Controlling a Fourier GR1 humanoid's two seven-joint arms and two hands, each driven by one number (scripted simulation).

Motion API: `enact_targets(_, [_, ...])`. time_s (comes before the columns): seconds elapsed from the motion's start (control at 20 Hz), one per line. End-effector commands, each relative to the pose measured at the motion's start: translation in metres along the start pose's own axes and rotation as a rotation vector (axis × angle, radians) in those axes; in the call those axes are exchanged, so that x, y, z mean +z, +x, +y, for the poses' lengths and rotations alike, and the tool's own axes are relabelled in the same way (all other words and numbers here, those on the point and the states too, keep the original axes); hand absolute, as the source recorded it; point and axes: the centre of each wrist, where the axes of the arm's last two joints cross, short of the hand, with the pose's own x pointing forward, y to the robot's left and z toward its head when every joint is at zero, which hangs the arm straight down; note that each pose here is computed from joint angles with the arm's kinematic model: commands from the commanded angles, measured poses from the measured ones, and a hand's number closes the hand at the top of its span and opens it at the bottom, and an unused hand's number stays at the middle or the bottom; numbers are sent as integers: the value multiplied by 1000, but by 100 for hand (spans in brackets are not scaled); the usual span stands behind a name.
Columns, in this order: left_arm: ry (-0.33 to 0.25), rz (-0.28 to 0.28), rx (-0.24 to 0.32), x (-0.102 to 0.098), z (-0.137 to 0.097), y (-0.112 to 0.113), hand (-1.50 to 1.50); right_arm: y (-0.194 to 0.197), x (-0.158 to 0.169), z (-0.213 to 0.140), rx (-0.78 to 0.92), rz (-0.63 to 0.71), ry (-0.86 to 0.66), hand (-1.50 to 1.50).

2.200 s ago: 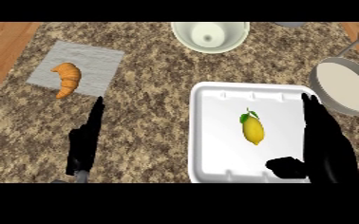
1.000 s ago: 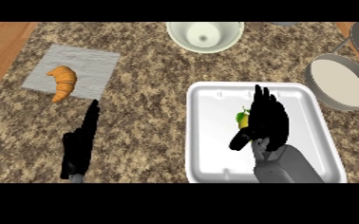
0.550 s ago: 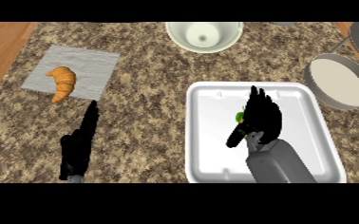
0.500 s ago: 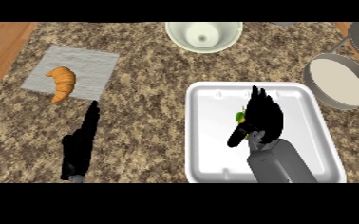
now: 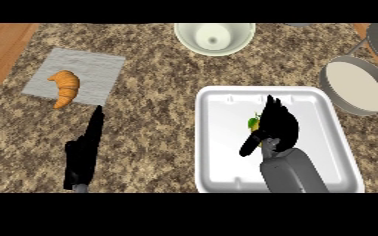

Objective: Pick the lemon from the tray and place it in the tiered basket

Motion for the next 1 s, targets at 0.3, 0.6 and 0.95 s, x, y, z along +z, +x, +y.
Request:
enact_targets(0.3, [0,64,7,-2,5,-13,0,2,-2,16,46,90,0,150])
enact_targets(0.6, [-23,43,-3,8,-10,-24,0,-8,-24,29,162,6,-90,150])
enact_targets(0.95, [23,52,-2,5,7,-10,0,-45,-24,-3,-25,134,-220,150])
